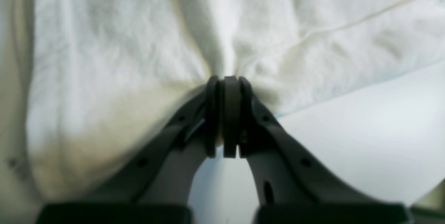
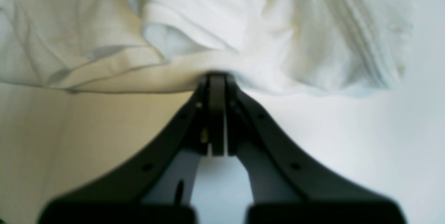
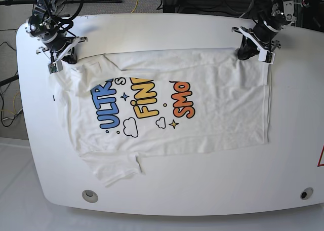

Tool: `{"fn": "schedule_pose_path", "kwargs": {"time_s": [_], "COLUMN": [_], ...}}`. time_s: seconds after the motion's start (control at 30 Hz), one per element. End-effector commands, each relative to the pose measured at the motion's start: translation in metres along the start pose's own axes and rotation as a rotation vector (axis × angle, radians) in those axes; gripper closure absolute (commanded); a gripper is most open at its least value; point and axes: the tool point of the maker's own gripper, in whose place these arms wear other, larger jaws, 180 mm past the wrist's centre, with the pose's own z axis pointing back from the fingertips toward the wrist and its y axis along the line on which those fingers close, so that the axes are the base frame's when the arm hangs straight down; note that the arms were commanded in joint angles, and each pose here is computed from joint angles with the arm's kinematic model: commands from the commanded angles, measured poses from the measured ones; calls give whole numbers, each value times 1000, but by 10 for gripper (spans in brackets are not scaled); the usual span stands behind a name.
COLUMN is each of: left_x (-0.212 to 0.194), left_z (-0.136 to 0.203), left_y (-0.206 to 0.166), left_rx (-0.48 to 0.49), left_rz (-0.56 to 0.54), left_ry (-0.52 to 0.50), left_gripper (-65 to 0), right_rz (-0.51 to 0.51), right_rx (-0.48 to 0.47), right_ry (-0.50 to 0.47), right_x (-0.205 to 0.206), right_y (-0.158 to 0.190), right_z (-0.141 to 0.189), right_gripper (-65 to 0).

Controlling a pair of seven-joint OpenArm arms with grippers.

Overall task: Fold the T-shirt properly
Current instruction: 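Drag the shirt edge toward the robot with both grippers closed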

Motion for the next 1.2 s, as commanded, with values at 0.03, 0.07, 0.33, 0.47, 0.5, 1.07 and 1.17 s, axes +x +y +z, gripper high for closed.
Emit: {"fn": "schedule_pose_path", "kwargs": {"time_s": [0.03, 0.07, 0.33, 0.47, 0.5, 1.07, 1.17], "left_x": [-27, -27, -21, -13, -9, 36, 39], "left_z": [-2, -3, -12, -9, -7, 4, 2], "left_y": [3, 3, 6, 11, 12, 0, -1], "left_rx": [21, 21, 30, 47, 52, 26, 24], "left_rz": [-14, -10, 50, 58, 57, -26, -28], "left_ry": [118, 117, 73, 41, 30, -58, -62], "left_gripper": [0, 0, 0, 0, -6, -18, -10], "right_rz": [29, 31, 24, 35, 38, 131, 141], "right_rx": [-11, -11, 1, 12, 14, -2, -6], "right_ry": [-2, -6, -48, -58, -60, -196, -218], "right_x": [7, 9, 23, 28, 29, 76, 84], "right_y": [-3, -3, -5, -3, -2, 13, 16], "right_z": [2, 2, -3, -3, -3, 20, 22], "right_gripper": [0, 0, 0, 0, 0, -1, 0]}}
